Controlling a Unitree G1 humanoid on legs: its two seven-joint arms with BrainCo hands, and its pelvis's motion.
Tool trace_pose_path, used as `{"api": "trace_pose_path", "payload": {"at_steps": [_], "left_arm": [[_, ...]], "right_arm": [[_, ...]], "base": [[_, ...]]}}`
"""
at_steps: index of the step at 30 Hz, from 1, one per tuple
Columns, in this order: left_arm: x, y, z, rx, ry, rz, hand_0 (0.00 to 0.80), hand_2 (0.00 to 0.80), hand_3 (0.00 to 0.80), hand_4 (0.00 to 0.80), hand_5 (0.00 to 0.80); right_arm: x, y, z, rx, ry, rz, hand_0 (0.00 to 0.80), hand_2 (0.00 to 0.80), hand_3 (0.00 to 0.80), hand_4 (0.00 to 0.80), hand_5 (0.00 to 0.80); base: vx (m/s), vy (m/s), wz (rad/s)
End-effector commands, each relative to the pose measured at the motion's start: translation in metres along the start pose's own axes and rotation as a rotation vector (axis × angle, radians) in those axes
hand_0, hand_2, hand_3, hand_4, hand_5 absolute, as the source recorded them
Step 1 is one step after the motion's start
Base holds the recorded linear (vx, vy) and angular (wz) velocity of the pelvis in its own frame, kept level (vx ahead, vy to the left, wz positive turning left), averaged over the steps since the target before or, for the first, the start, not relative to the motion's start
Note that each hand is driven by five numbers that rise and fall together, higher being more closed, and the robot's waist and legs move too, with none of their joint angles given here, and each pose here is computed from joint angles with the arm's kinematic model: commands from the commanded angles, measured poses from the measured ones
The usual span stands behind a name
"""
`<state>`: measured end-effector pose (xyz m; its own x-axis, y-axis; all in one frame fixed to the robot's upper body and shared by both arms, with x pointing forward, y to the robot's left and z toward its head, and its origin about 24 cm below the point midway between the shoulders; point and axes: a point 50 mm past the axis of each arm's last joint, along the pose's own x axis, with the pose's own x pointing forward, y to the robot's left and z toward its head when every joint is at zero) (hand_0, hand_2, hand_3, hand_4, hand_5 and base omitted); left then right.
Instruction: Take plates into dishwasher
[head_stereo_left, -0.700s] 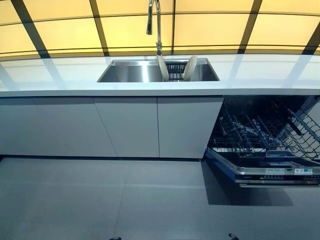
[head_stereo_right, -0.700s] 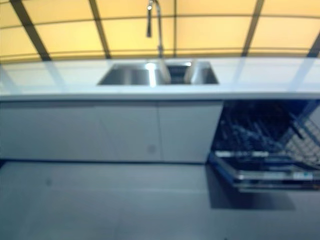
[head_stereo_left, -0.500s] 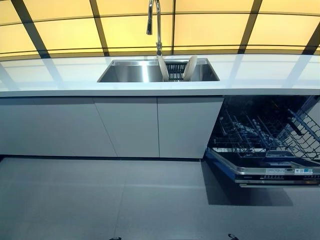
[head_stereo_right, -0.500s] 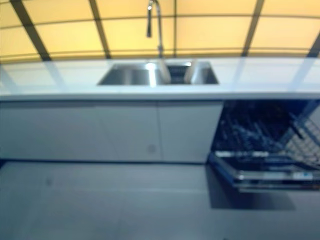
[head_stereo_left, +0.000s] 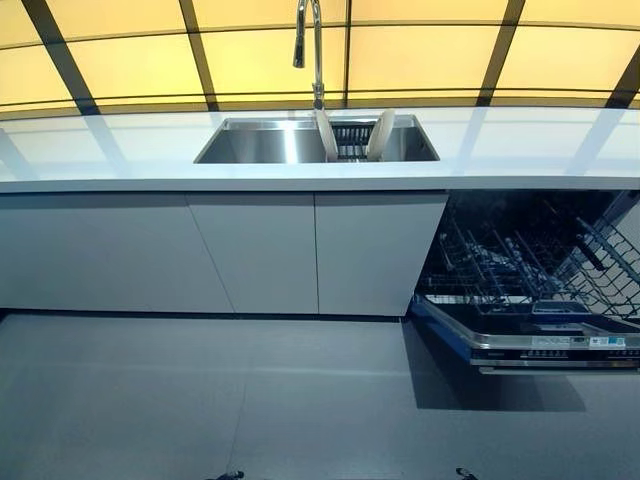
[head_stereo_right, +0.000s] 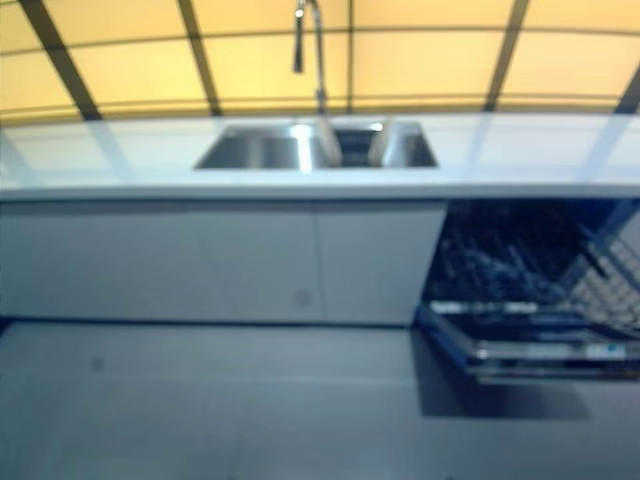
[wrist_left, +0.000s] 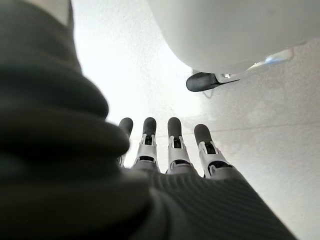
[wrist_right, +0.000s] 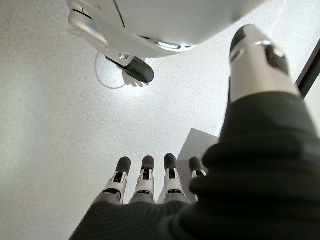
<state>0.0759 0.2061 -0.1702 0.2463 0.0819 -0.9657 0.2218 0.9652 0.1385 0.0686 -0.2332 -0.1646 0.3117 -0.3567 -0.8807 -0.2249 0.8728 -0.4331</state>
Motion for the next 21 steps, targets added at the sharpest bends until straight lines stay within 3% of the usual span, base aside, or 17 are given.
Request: {"api": "trace_pose_path", "payload": {"at_steps": [1,21], "left_arm": [[0.002,-0.001,0.024,0.016,-0.052,0.023,0.000,0.000,0.000,0.000,0.000],[0.002,0.002,0.034,0.054,-0.071,0.039,0.000,0.000,0.000,0.000,0.000]], "right_arm": [[0.003,0.001,0.030,-0.034,-0.051,-0.023,0.000,0.000,0.000,0.000,0.000],[0.004,0.000,0.038,-0.052,-0.043,-0.039,0.000,0.000,0.000,0.000,0.000]], "base": [[0.000,0.000,0.00],[-0.007,-0.022,0.01]]}}
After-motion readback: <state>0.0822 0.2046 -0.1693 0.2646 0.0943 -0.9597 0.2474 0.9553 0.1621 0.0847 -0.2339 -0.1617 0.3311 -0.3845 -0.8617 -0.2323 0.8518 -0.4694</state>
